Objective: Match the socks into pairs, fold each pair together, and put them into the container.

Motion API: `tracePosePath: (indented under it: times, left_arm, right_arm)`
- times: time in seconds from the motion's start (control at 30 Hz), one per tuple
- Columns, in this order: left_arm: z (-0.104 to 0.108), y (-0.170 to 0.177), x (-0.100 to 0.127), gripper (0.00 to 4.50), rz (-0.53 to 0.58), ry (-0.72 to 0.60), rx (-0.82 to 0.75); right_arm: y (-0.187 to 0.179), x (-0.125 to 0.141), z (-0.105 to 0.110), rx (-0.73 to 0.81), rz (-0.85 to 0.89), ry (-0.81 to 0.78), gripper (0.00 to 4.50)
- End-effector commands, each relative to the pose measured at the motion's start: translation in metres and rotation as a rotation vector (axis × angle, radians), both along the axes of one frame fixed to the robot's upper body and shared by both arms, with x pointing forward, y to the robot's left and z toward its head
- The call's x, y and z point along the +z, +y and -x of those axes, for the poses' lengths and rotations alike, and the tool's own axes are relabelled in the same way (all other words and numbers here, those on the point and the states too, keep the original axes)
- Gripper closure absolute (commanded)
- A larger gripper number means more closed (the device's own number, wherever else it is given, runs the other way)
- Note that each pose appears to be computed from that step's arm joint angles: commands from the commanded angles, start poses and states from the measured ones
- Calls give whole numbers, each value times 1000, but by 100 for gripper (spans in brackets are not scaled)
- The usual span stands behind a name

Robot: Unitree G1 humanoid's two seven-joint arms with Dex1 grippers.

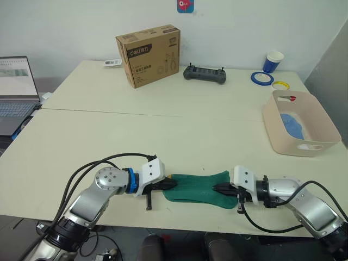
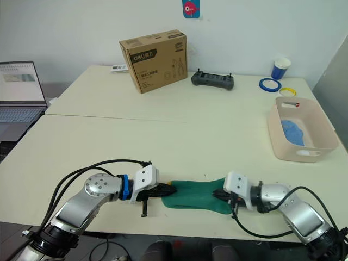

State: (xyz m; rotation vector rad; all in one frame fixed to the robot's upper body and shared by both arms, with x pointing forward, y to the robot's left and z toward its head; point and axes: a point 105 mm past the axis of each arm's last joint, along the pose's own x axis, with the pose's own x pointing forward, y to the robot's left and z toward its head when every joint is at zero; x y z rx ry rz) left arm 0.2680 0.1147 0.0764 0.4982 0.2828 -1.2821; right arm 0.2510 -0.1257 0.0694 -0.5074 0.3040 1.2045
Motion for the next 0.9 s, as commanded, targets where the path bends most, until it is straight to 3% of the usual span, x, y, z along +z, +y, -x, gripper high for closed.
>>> tracePosePath:
  times: [0.03, 0.23, 0.4, 0.47, 0.6, 0.73, 0.83, 0.9]
  left_arm:
    - [0, 11, -7, 446, -24, 13, 24]
    - [1, 9, 0, 446, 26, 1, 27]
    - [4, -12, 34, 446, 146, -30, -44]
    - [5, -21, 39, 450, 145, -37, -80]
    - [7, -29, 38, 450, 132, -41, -109]
    - [9, -33, 43, 450, 153, -46, -113]
    - [10, -33, 44, 450, 149, -46, -111]
    - [11, -30, 42, 450, 141, -41, -108]
  right_arm:
    - [-22, 1, -2, -49, 30, -10, 450]
    - [-47, 9, 6, -89, 70, -20, 450]
    - [-46, 45, 5, -239, -176, 164, 450]
    - [-54, 46, 6, -303, -228, 262, 391]
    - [-63, 45, -4, -407, -241, 311, 253]
    - [-59, 15, 2, -393, -84, 363, 108]
    - [-49, 6, 8, -390, -116, 472, 4]
    - [-40, 8, 13, -363, -124, 506, 4]
